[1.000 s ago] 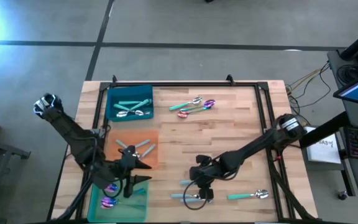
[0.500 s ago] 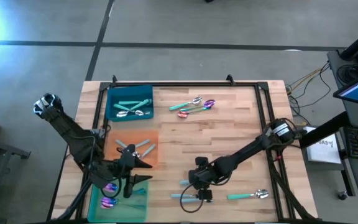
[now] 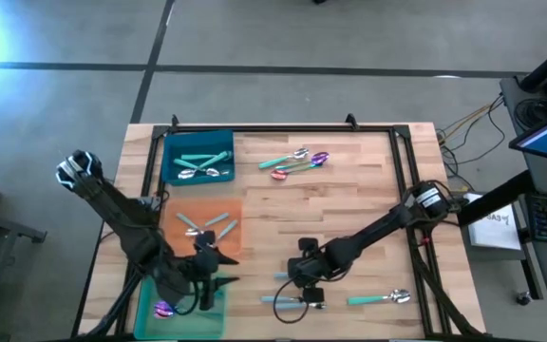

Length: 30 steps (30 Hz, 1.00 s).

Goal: Sort silverware by color (type)
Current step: Put the blue spoon into the orange bin

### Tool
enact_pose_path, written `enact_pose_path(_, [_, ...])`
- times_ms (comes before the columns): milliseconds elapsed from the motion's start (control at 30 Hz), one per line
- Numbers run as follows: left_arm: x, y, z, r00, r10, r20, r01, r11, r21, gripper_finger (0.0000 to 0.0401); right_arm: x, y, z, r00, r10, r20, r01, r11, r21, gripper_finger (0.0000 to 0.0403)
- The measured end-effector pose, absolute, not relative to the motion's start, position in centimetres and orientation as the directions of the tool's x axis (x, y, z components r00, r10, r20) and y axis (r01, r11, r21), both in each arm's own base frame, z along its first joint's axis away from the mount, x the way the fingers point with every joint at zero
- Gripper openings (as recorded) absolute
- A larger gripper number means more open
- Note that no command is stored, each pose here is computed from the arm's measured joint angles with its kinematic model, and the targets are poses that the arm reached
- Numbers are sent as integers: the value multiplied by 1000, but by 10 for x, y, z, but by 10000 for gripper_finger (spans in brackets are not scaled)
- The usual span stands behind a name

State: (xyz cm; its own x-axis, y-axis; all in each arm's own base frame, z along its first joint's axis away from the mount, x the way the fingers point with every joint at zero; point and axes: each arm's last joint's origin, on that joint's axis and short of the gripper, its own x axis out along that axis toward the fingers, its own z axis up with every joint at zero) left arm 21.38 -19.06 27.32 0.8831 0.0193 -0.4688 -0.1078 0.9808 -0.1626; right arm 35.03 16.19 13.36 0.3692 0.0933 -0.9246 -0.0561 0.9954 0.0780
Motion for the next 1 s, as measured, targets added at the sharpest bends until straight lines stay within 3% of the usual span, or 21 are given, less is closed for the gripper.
enact_pose_path(133, [219, -195, 262, 873, 46, -485, -129, 982, -139, 166, 353, 149, 152, 362, 67, -930, -22, 998, 64, 15])
enact_pose_path(233, [222, -196, 256, 875, 113, -472, -181, 978, -101, 166, 359, 141, 176, 444, 14, -896, 7, 1000, 19, 15])
enact_pose_path(400, [224, -194, 254, 879, 256, -402, -291, 956, -28, 166, 365, 123, 196, 517, -166, -840, 103, 986, -132, 14])
enact_pose_path(600, [223, -187, 254, 845, 466, -261, -472, 881, 44, 166, 378, 100, 227, 602, -435, -670, 276, 900, -336, 14])
enact_pose_path(833, [227, -174, 250, 807, 524, -274, -510, 851, 127, 166, 397, 83, 251, 674, -396, -624, 226, 915, -335, 13])
enact_pose_path(1000, [230, -168, 250, 715, 694, -83, -682, 719, 137, 166, 411, 84, 270, 783, -424, -455, 246, 883, -400, 13])
